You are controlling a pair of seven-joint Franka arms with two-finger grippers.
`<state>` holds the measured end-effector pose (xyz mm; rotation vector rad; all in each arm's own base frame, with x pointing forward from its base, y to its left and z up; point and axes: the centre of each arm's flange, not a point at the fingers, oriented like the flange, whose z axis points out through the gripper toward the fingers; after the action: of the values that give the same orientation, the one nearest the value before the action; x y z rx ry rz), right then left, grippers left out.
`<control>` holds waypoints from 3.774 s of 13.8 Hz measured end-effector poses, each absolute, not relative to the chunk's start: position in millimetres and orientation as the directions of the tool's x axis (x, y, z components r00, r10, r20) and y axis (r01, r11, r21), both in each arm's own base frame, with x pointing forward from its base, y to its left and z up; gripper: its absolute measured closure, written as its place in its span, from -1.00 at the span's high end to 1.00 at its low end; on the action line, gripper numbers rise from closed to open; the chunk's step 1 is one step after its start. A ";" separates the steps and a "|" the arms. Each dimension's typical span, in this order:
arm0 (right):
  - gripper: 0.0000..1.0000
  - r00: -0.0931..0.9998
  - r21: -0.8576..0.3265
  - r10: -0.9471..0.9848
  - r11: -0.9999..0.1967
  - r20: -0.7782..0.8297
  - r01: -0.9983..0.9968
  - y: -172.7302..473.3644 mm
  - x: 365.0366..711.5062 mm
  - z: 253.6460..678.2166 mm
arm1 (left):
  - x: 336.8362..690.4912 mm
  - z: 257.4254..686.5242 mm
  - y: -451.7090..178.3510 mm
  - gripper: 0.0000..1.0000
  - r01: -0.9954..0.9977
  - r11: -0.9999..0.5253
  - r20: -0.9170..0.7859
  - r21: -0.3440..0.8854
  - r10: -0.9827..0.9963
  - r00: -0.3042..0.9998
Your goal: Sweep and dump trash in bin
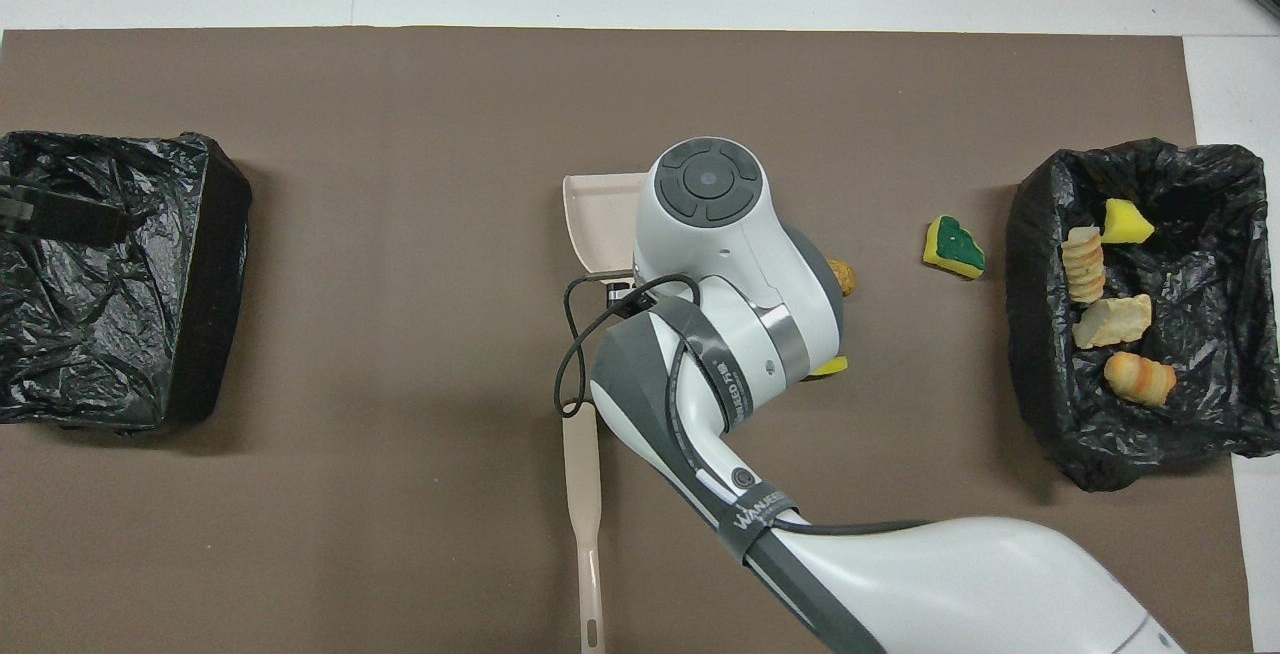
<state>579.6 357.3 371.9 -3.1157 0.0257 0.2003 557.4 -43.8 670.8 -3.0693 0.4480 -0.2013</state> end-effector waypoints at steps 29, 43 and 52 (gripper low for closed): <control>0.92 0.992 -0.035 -0.021 -0.999 -0.123 -0.025 431.1 331.8 389.7 | 546.2 668.4 -53.3 1.00 -0.303 -0.952 0.101 -0.046 -0.306 0.947; -0.49 0.984 -0.014 -0.014 -1.000 -0.179 -0.016 443.7 306.9 331.7 | 555.4 663.1 -83.0 1.00 -0.326 -0.944 0.156 -0.054 -0.331 0.931; -0.49 0.927 0.102 -0.199 -0.979 -0.319 -0.175 361.8 348.1 374.8 | 585.0 622.4 -145.9 1.00 -0.325 -0.945 0.203 -0.041 -0.326 0.923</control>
<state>348.1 361.8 374.8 -3.1534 0.3063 0.5337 585.0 -145.9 622.4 -3.0747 0.5201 -0.3267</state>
